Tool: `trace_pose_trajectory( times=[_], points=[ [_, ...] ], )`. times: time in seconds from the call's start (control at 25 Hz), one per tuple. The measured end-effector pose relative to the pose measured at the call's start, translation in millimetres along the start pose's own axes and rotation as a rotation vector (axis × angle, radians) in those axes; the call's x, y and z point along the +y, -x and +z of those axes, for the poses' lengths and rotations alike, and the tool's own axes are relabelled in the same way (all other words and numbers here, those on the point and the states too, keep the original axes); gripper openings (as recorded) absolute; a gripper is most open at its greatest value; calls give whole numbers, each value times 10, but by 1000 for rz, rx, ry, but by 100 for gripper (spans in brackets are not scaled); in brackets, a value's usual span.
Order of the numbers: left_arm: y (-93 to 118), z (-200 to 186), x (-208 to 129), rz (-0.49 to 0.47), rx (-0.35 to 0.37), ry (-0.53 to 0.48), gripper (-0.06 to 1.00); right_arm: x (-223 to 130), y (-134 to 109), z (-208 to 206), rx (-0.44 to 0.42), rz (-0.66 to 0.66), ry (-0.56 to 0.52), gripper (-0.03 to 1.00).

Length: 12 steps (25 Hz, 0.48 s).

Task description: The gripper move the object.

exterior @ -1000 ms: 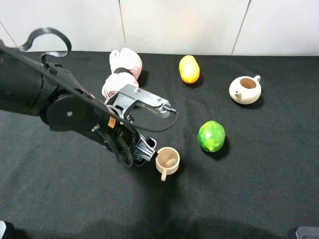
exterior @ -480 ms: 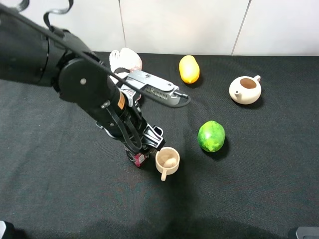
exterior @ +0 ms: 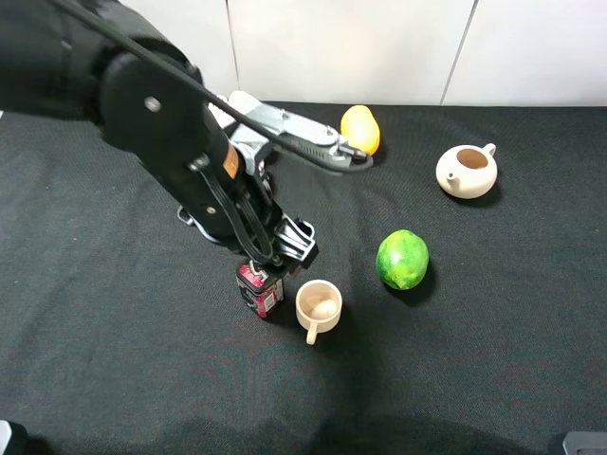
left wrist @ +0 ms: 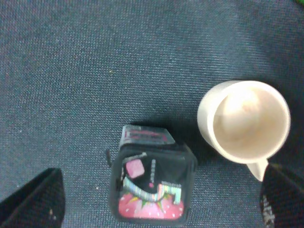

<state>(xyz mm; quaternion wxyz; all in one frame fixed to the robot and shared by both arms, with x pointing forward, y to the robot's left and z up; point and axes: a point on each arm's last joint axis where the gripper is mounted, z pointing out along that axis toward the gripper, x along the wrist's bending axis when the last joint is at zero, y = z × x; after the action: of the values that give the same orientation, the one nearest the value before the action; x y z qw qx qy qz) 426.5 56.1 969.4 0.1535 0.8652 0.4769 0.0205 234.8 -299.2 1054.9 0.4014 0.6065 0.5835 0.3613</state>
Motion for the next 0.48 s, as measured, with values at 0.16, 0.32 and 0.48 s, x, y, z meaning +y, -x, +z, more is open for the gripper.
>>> trace_pose_trajectory(
  times=[0.16,0.32,0.48],
  points=[
    [-20,-229,-20,16,2,36,88,0,0,0,0,0,0,69],
    [-43,-473,-49,25,1,83,88,0,-1,0,1,0,0,69],
    [-78,-696,-90,42,8,131,88,0,-3,0,3,2,0,69]
  ],
)
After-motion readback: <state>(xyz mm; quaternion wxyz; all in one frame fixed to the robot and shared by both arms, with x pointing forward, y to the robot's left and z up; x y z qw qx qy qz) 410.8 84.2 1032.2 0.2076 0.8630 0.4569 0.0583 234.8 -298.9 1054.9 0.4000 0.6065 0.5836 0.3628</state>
